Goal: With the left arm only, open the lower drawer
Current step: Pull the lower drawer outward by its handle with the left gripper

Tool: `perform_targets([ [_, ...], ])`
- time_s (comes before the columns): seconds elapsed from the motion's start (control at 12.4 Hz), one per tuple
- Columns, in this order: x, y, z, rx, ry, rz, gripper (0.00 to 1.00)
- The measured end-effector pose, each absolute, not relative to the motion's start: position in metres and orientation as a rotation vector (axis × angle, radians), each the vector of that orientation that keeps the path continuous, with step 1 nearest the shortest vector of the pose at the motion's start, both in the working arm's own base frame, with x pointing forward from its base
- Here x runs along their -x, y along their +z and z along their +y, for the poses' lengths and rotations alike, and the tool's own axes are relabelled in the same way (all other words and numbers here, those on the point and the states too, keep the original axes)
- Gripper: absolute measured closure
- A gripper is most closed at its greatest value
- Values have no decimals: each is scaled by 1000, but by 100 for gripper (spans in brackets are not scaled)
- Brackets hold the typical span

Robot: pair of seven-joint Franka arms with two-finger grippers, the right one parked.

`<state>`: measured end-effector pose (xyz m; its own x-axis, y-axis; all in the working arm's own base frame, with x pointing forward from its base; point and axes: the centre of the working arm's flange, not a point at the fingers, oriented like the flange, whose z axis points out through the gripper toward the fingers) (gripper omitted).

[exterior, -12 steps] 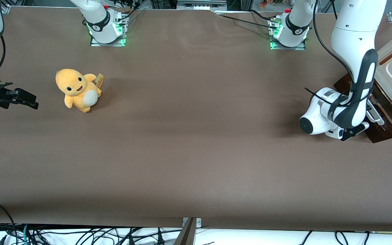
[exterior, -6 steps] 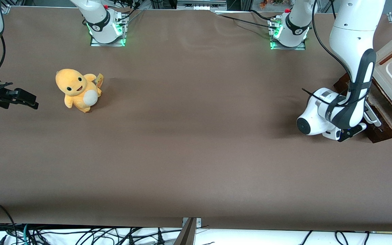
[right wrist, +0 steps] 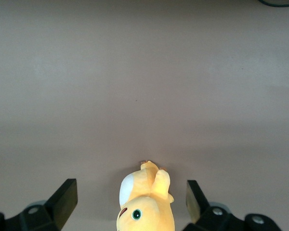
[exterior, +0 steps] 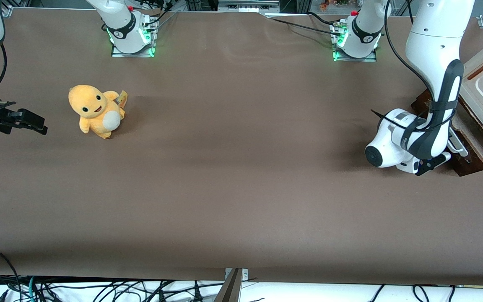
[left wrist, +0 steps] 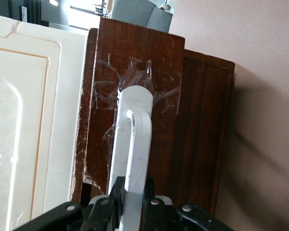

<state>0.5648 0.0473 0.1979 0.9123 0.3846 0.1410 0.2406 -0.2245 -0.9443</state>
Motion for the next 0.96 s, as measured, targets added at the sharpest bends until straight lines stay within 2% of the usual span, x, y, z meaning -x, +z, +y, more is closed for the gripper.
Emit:
perform_targets([
  [0.96,-564,199,31,1827,159,-471,80],
])
